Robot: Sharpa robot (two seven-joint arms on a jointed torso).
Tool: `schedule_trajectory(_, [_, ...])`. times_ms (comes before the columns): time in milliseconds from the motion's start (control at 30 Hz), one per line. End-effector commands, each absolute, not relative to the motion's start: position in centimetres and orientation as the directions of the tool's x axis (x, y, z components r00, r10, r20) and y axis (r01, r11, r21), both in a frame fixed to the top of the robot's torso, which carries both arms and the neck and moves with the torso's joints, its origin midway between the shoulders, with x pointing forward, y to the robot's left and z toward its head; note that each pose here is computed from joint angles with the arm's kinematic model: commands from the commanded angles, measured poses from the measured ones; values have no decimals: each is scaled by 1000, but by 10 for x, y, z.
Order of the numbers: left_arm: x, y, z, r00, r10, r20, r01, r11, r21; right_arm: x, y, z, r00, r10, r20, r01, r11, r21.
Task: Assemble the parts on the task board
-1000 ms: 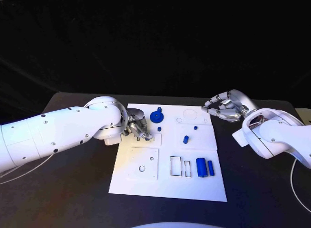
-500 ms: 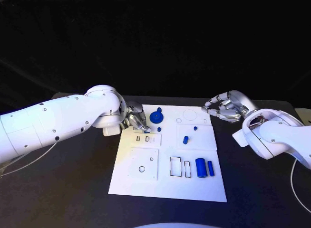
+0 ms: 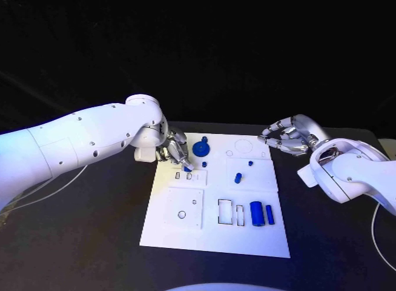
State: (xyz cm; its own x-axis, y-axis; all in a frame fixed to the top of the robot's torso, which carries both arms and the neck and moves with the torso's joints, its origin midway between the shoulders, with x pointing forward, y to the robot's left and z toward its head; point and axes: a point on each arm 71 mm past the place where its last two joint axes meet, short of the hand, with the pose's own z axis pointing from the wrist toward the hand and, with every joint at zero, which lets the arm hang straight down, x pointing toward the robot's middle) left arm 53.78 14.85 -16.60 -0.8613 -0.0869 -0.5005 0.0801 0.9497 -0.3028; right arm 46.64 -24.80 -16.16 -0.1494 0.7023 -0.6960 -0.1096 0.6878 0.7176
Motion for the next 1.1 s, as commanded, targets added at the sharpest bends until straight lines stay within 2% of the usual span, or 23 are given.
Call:
schedule_trajectory(33, [536,144,-168,-903,-35,-429,102,951,-292,466,-246,-162,-154,699,-698,-119,688,716])
schedule_trajectory(533, [539,127,-173,-894,27,-446,143,963,-228,466,-245,-161,-154,700,-697,-121,687,716])
schedule_trajectory(1100, [540,125,-176,-878,62,-475,164,971,-177,466,-245,-161,-154,700,-697,-122,687,717])
